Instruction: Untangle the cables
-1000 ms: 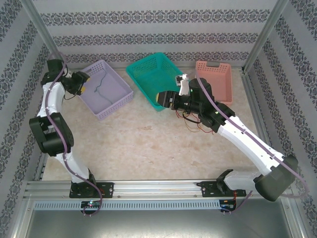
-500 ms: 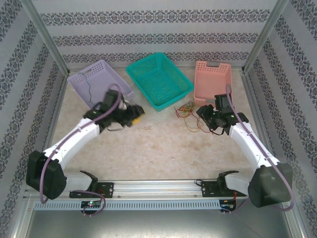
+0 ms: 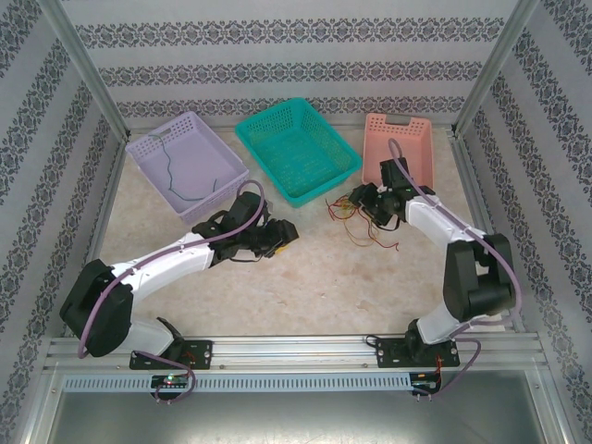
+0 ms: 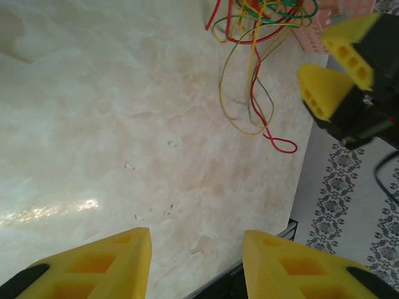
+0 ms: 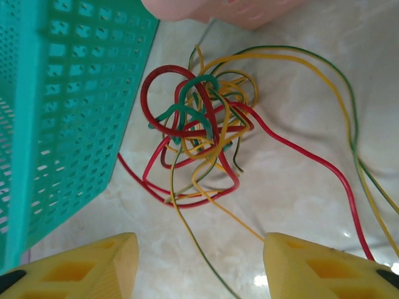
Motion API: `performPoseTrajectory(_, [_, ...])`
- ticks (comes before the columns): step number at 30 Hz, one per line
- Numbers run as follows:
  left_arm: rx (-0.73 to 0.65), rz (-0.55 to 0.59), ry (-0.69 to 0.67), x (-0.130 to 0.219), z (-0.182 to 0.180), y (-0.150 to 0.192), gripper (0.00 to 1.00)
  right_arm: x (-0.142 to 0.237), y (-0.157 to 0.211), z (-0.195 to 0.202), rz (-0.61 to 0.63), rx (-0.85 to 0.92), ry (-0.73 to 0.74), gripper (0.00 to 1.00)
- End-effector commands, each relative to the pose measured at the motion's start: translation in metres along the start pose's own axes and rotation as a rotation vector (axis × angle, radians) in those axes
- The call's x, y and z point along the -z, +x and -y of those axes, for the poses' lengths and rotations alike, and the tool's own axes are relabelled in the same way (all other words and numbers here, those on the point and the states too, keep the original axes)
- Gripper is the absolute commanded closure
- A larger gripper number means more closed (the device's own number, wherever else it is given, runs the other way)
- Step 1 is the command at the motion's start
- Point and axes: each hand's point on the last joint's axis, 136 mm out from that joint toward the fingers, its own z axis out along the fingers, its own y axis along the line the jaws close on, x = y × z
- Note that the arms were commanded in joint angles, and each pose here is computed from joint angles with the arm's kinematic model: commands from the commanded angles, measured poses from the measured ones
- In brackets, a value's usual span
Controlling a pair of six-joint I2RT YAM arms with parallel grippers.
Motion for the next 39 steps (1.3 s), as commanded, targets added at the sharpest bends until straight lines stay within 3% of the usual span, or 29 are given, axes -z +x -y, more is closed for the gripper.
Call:
performPoseTrajectory(1, [-0.049, 0.036, 0.050, 0.006, 0.023, -0.007, 0.57, -0.015, 0.003, -0.016, -0.003, 0.069, -0.009, 0.44])
performPoseTrajectory(12, [-0.048, 0.057, 0.049, 0.026, 0.013, 0.001, 0.59, -0.050, 0.000, 0.012, 0.021, 0.064, 0.136, 0.51])
performPoseTrajectory(14, [-0.047, 0.063, 0.043, 0.029, 0.010, 0.003, 0.59, -0.058, 0.004, 0.010, -0.019, 0.070, 0.118, 0.59])
performPoseTrajectory(17, [-0.050, 0.073, 0.028, 0.034, 0.006, 0.003, 0.60, -0.060, 0.016, -0.002, -0.047, 0.121, 0.087, 0.85])
performPoseTrajectory(20, [-0.054, 0.079, 0.012, 0.039, 0.002, 0.004, 0.61, -0.049, 0.035, -0.017, -0.055, 0.216, 0.060, 1.00])
performPoseTrajectory(25, [-0.019, 0.114, -0.056, 0.045, -0.019, 0.003, 0.64, -0.032, 0.090, -0.047, -0.138, 0.400, -0.064, 1.00])
performPoseTrajectory(33, [0.067, 0.192, -0.109, 0.058, -0.049, -0.008, 0.64, -0.023, 0.212, -0.085, -0.370, 0.695, -0.201, 1.00])
performPoseTrajectory(38, [0.114, 0.207, -0.126, 0.057, -0.064, -0.007, 0.62, -0.035, 0.228, -0.078, -0.421, 0.719, -0.159, 1.00])
performPoseTrajectory(39, [0.120, 0.209, -0.121, 0.058, -0.065, -0.006, 0.62, -0.034, 0.226, -0.078, -0.422, 0.717, -0.155, 0.94])
